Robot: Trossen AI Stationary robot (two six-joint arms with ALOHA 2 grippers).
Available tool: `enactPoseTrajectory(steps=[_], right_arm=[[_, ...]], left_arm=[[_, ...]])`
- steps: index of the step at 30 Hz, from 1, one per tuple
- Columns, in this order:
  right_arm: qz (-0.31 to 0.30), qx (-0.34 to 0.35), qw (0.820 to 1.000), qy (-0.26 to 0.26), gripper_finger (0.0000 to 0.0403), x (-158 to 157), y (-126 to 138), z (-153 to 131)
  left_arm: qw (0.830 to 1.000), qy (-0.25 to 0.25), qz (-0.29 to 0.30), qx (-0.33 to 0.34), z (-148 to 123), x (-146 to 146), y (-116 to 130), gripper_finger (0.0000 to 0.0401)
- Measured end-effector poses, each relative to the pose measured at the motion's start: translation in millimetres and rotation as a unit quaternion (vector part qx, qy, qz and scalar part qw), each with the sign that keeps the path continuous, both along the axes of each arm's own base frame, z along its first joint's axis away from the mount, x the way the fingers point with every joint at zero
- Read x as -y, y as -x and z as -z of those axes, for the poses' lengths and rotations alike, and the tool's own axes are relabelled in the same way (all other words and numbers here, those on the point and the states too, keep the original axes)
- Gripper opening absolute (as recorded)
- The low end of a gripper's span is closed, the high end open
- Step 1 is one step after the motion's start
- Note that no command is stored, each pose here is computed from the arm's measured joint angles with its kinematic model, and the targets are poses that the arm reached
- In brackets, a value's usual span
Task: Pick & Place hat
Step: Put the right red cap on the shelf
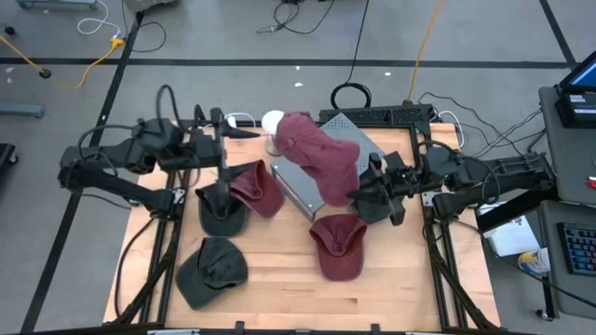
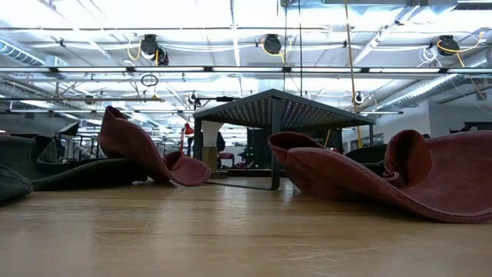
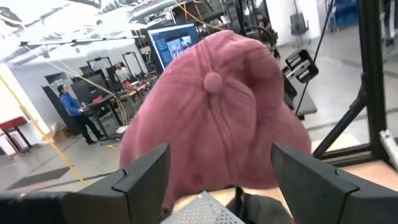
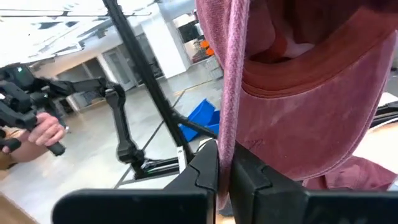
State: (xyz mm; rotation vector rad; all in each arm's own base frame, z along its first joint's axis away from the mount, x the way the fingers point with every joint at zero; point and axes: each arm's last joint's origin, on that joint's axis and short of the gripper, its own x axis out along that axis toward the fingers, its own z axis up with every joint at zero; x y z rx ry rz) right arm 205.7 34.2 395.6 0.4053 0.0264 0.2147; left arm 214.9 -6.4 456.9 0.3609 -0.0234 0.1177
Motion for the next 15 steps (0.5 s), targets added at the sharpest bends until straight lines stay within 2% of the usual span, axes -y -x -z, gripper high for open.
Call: enactPoseTrajectory(steps=[8,15], right_arm=[[-0.015,-0.033,0.999,0.005,0.001,-0.8,0.5,6.3],[-0.039,-0.036,0.999,0.008,0.001,-2.2,0.9,7.0]], left_arm=[[0.999,-0.04,-0.009,-0.006,-21.9,11.4,-40.9,0.028],[0.998,-0.057,0.004,-0.032,-18.1,20.8,-58.9,0.028]])
